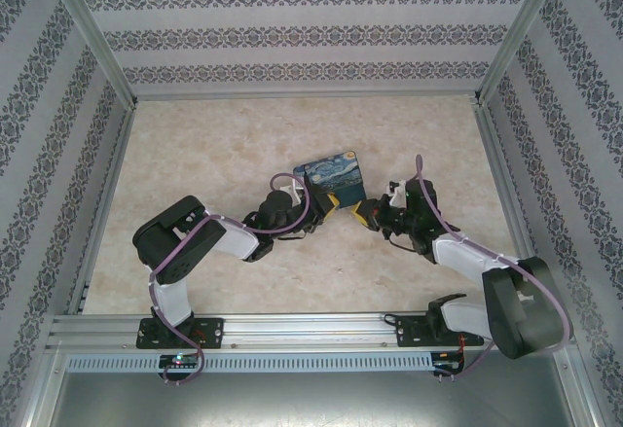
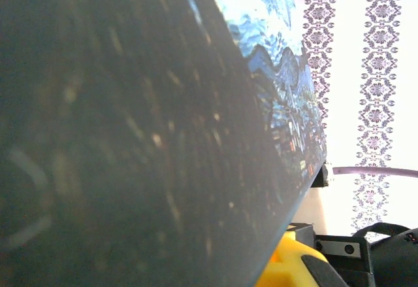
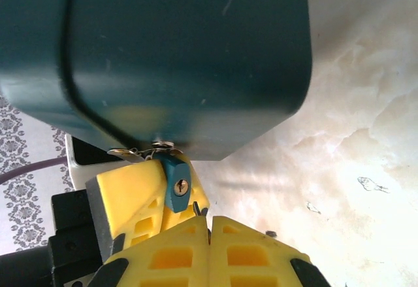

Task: Unlock a padlock with a key

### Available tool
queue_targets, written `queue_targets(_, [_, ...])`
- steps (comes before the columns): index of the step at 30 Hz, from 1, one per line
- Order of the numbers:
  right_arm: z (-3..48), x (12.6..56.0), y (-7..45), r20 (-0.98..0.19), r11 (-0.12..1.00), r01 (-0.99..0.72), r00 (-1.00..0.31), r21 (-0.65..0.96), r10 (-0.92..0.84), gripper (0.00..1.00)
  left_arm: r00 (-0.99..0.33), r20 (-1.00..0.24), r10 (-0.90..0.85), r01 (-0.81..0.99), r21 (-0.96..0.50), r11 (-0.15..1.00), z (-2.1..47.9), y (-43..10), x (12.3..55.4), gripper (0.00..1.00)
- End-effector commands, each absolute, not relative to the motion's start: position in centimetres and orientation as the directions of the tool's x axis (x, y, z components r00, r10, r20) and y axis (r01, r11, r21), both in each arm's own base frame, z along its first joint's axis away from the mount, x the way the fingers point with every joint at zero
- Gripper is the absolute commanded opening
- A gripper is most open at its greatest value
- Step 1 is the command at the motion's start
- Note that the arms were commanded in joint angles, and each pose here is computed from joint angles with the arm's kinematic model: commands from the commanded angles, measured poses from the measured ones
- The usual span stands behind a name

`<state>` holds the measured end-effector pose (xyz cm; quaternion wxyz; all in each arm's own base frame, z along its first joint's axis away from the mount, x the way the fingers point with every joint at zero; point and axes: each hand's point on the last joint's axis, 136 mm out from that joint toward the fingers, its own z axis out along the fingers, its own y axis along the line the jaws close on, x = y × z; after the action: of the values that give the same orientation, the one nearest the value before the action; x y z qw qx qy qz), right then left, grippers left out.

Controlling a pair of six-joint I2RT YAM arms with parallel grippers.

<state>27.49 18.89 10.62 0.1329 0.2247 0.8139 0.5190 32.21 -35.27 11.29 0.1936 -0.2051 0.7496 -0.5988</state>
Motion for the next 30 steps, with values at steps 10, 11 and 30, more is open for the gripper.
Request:
queue_targets(10, [11.8,29.0,19.6,-0.008,0.352,0.201,-0.859,0.914,0.512,0.0,-0.847,-0.059,-0.528,0.007,-0.995,0.1,14.7,-36.1,32.5,0.0])
queue_targets(11, [11.8,29.1,19.6,-0.01,0.353,0.2,-0.859,0.914,0.511,0.0,-0.847,-0.058,-0.528,0.006,-0.995,0.1,14.7,-36.1,32.5,0.0])
queue_targets(30, [11.9,29.5,20.5,-0.016,0.36,0.19,-0.867,0.913,0.499,0.0,-0.847,-0.055,-0.529,0.004,-0.995,0.096,14.7,-36.2,32.5,0.0])
